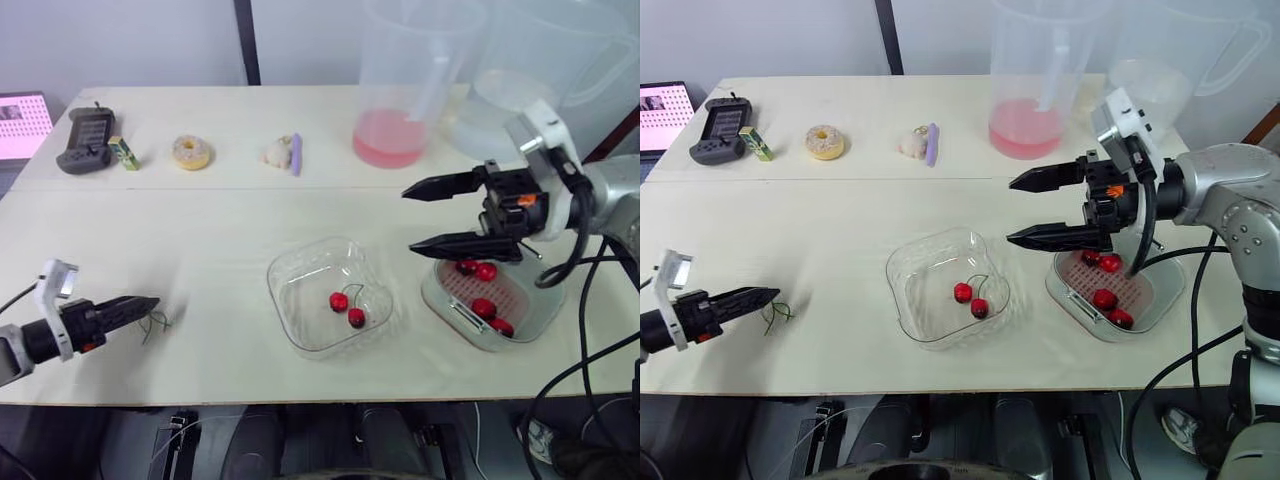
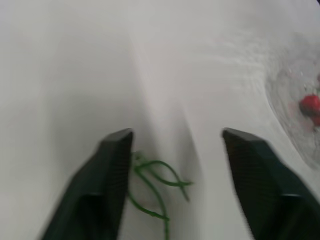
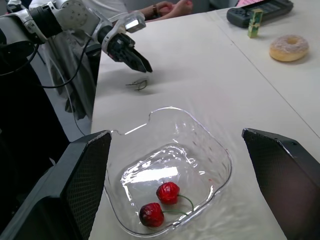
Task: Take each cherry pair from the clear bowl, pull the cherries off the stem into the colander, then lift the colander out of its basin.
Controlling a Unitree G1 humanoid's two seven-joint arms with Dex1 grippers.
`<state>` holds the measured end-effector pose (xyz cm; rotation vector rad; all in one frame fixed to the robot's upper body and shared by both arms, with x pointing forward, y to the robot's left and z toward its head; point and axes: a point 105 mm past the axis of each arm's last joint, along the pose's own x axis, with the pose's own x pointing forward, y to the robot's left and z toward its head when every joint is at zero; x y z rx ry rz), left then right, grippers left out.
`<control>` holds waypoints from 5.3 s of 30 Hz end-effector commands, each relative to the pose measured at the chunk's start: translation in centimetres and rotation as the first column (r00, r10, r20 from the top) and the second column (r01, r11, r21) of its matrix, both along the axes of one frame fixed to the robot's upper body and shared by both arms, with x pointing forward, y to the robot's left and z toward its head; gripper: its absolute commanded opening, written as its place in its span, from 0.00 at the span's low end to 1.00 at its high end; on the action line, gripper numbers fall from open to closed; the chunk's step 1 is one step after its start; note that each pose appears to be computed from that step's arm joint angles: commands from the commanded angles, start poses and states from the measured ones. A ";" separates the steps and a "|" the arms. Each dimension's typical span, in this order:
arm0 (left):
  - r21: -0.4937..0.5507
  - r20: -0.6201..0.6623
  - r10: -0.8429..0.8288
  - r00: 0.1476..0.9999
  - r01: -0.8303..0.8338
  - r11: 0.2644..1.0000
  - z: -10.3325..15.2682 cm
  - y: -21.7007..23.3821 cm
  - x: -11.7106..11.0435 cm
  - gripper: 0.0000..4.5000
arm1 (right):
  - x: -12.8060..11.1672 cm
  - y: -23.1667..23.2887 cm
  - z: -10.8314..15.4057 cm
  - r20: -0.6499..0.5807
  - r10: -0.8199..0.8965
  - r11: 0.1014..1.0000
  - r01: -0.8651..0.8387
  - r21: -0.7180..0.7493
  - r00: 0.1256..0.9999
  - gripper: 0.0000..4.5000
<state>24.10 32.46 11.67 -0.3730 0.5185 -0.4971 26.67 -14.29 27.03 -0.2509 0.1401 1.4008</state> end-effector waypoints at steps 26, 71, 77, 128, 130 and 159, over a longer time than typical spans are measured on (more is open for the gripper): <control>0.442 0.291 -0.821 0.490 0.693 0.570 10.9 -14.7 0.4 0.99 | -1.1 3.9 -4.0 -0.065 -0.229 0.873 0.176 -0.455 0.971 1.00; 0.481 0.277 -0.774 0.569 0.615 0.625 7.6 -14.4 0.5 1.00 | 2.2 12.2 -13.1 0.233 0.191 0.627 0.064 -0.776 0.953 0.19; 0.487 0.274 -0.780 0.562 0.618 0.617 7.5 -14.6 0.7 1.00 | 2.8 13.3 -12.8 0.305 0.360 0.596 0.033 -0.802 0.882 0.19; 0.446 0.307 -0.814 0.493 0.681 0.581 8.1 -16.0 0.2 1.00 | 2.5 10.1 -14.4 0.128 -0.132 0.596 0.182 -0.782 0.983 0.26; 0.446 0.306 -0.814 0.494 0.680 0.581 8.1 -16.0 0.2 1.00 | 2.6 10.1 -14.1 0.140 -0.127 0.598 0.188 -0.779 0.982 0.26; 0.193 0.621 -0.600 0.504 0.644 0.740 15.0 -18.3 5.4 1.00 | 4.6 5.7 1.2 0.878 -0.024 0.923 0.348 -0.165 0.478 0.26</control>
